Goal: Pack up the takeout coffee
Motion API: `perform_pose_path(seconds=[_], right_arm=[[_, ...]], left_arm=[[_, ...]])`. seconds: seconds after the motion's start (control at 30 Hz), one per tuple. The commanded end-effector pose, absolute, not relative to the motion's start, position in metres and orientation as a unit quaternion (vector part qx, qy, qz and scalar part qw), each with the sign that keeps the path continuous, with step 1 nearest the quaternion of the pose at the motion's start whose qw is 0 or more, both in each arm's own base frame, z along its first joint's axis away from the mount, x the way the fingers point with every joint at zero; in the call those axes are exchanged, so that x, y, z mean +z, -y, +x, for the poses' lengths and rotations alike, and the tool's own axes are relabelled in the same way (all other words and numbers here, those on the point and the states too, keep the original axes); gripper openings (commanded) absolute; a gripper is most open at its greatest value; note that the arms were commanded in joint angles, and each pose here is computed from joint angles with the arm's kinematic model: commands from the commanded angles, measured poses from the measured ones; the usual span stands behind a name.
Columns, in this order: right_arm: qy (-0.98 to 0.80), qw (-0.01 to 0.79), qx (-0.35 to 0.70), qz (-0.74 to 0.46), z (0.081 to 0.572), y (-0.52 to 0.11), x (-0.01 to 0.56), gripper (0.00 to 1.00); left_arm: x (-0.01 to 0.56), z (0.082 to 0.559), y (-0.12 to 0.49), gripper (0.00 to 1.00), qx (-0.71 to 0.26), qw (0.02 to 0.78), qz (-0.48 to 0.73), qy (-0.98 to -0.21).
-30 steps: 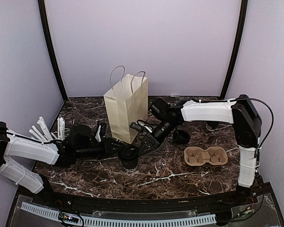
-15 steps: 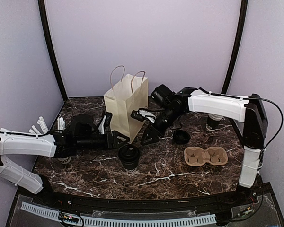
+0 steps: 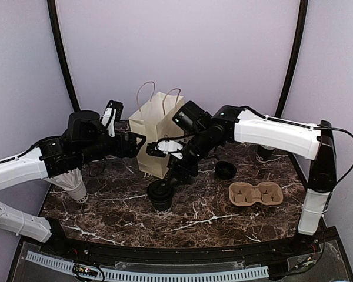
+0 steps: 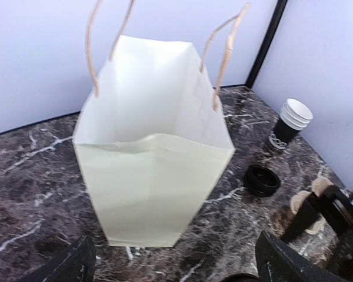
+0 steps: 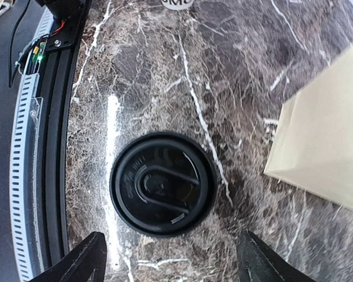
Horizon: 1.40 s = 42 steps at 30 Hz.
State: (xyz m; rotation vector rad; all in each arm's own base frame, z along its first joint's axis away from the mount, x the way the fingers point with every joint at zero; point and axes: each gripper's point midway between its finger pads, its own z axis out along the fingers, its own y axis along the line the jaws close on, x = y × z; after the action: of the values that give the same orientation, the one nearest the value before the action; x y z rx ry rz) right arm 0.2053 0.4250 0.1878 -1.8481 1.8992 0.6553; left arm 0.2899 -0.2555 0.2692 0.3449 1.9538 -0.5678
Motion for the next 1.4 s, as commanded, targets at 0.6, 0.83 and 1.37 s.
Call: perform_pose_path(seconds=[0.6,0.83,1.37], right_arm=[[-0.629,0.181,0.173,-0.736,0.193,-0.468,0.157,0.90],[-0.627,0.159,0.180,-0.741,0.182,-0.465,0.149,0.89],[-0.640,0.166,0.142,-0.737,0.187,-0.463,0.134,0.78]], left_arm=[[0.293,0.333,0.139,0.97,-0.126,0.616,0.083,-0.773],[0.293,0.332,0.140,0.97,-0.127,0.615,0.086,-0.773],[0.287,0.334,0.141,0.96,-0.125,0.607,0.091,-0.779]])
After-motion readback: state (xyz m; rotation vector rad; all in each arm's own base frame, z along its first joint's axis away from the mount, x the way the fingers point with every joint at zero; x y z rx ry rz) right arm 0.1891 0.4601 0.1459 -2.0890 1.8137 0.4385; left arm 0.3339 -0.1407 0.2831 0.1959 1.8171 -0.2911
